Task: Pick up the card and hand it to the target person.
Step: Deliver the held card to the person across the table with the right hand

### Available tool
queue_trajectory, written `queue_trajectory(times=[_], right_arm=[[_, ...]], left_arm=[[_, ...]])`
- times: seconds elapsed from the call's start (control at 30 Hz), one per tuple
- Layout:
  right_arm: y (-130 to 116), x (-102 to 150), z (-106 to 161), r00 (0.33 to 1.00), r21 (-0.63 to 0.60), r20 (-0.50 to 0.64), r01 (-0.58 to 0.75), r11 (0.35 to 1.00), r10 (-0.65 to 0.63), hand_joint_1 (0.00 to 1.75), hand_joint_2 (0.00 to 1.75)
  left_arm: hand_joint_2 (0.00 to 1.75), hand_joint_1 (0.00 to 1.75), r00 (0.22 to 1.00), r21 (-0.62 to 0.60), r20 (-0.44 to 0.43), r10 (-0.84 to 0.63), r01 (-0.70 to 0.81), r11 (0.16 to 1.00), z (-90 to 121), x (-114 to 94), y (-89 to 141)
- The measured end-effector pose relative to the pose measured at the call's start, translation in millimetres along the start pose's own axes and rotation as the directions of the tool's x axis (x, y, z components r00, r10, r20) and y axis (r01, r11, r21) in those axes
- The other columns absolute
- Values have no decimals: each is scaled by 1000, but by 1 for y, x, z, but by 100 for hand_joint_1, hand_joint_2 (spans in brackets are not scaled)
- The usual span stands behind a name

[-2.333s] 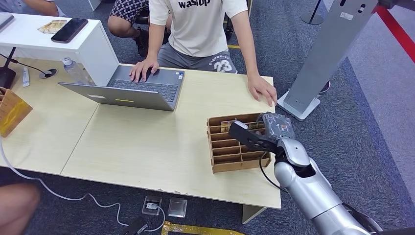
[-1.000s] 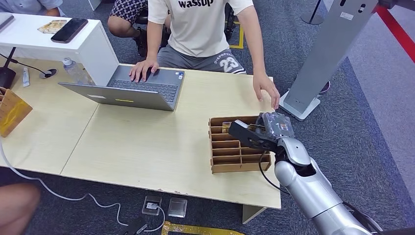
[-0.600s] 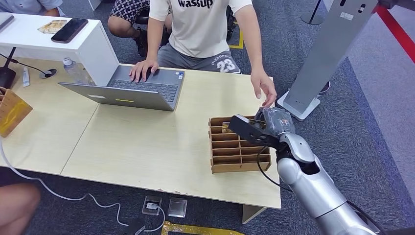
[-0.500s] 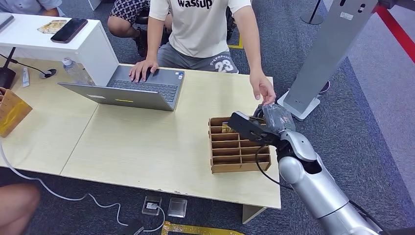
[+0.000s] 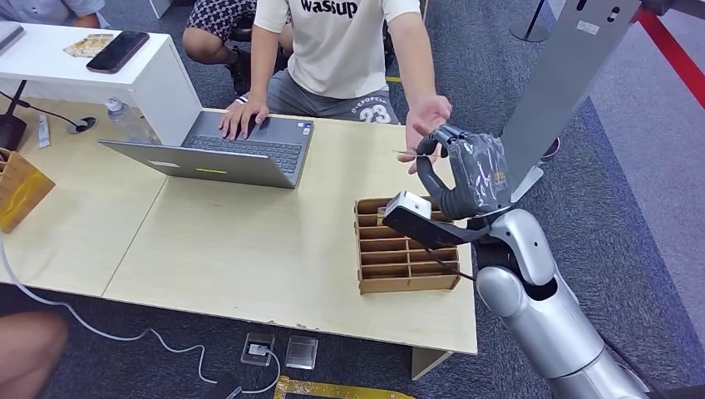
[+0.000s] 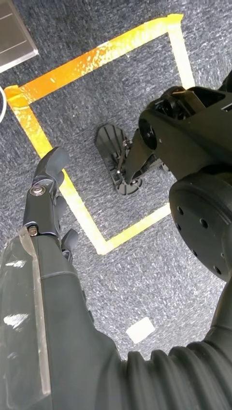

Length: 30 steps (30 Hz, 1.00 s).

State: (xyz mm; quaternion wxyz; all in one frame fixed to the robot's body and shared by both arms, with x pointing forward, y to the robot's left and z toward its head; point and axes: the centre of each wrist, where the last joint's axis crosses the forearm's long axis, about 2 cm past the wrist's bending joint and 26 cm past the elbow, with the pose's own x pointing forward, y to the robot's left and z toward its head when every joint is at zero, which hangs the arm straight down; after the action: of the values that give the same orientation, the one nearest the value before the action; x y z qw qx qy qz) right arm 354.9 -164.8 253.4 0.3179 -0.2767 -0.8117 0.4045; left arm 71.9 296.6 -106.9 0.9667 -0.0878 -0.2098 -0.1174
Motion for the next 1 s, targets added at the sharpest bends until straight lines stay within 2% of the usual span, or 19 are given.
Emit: queue_trajectory(times=[0.37, 0.5, 0.57, 0.7, 0.77, 0.83, 0.93, 1.0], right_arm=[[13, -11, 5, 1000, -10, -19, 8, 1000, -9, 147, 175], [16, -14, 7, 999, -8, -36, 4, 1000, -5, 0, 175], [18, -15, 8, 999, -4, -44, 3, 1000, -3, 0, 175], [22, -17, 12, 998, 10, -65, 20, 1000, -19, 0, 175], [25, -19, 16, 991, 34, -94, 104, 994, -100, 0, 175], [29, -21, 21, 954, 59, -144, 273, 960, -262, 0, 175], [35, -26, 31, 836, 61, -223, 525, 849, -501, 0, 175], [40, -28, 39, 729, 36, -277, 659, 752, -626, 0, 175]], left_arm=[[175, 0, 1000, -8, 10, -6, 6, 1000, -1, 4, 1], [175, 0, 1000, -16, 21, -5, 6, 1000, -1, 4, 1], [175, 0, 1000, -21, 24, -6, 7, 1000, -1, 4, 1], [0, 0, 1000, -27, 28, -7, 8, 1000, -1, 4, 1], [0, 0, 1000, -23, 30, -5, 6, 1000, -1, 4, 1], [0, 0, 1000, -17, 30, -2, 2, 1000, -1, 4, 1], [0, 0, 1000, -11, 27, 3, -3, 1000, -1, 3, 1], [0, 0, 1000, -4, 22, 8, -8, 1000, 0, 1, 0]])
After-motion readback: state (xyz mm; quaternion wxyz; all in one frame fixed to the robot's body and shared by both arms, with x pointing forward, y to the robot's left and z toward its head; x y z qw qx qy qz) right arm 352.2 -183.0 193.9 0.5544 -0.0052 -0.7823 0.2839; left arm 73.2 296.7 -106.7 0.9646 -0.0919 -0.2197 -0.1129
